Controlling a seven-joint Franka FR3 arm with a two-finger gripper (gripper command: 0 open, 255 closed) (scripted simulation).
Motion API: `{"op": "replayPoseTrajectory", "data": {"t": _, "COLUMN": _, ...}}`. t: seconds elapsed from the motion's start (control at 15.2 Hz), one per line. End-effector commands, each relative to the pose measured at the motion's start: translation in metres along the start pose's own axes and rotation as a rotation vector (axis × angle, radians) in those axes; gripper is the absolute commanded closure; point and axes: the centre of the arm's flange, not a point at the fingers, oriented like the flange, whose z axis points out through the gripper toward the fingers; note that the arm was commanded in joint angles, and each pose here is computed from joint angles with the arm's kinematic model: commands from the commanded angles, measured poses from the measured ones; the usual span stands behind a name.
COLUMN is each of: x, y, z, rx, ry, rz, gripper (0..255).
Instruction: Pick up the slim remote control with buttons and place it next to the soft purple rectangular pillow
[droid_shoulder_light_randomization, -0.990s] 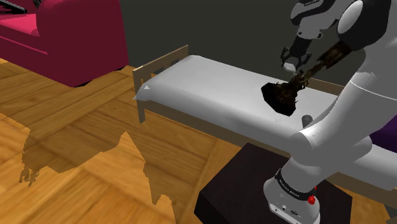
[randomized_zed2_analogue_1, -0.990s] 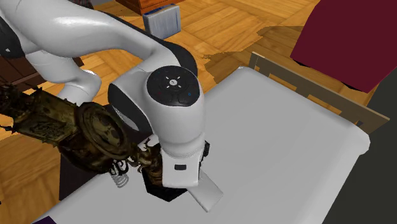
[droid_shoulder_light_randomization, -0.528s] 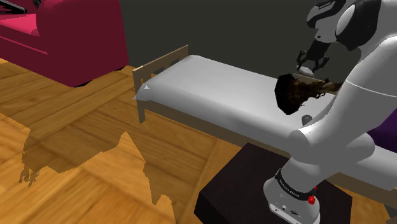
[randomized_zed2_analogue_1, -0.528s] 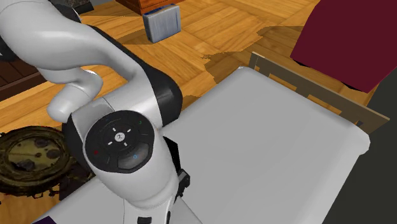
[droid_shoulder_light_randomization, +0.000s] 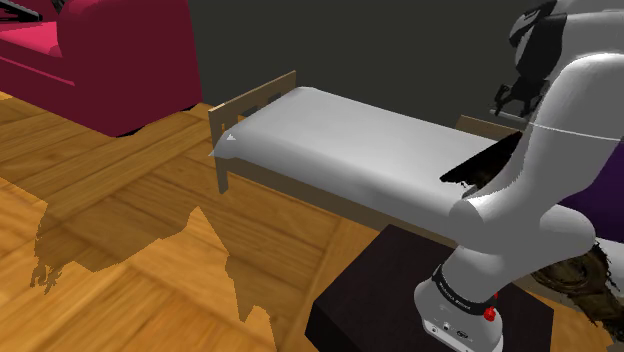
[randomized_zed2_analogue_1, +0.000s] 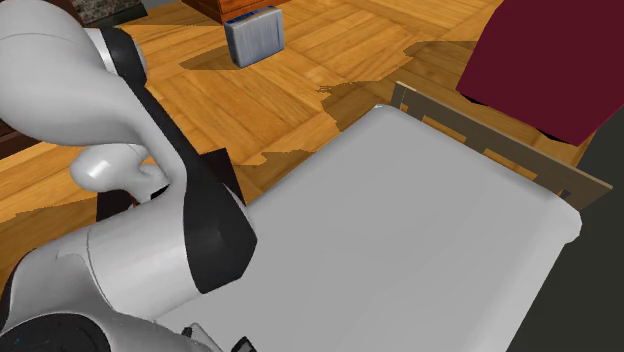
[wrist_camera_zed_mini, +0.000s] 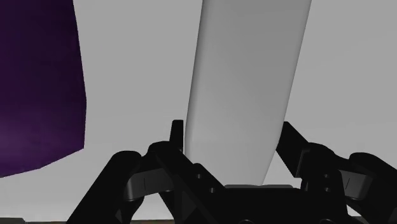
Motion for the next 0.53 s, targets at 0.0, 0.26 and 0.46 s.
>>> {"op": "replayPoseTrajectory", "data": {"t": 0.0, "x": 0.007, "y": 0.032, "z": -0.002, "rx": 0.000, "ry": 0.000, "rz": -0.002, "gripper": 255}}
{"op": "replayPoseTrajectory", "data": {"t": 0.26, "x": 0.007, "y": 0.032, "z": 0.020, "rx": 0.000, "ry": 0.000, "rz": -0.002, "gripper": 255}}
{"op": "replayPoseTrajectory", "data": {"t": 0.46, "x": 0.006, "y": 0.032, "z": 0.035, "rx": 0.000, "ry": 0.000, "rz": -0.002, "gripper": 255}}
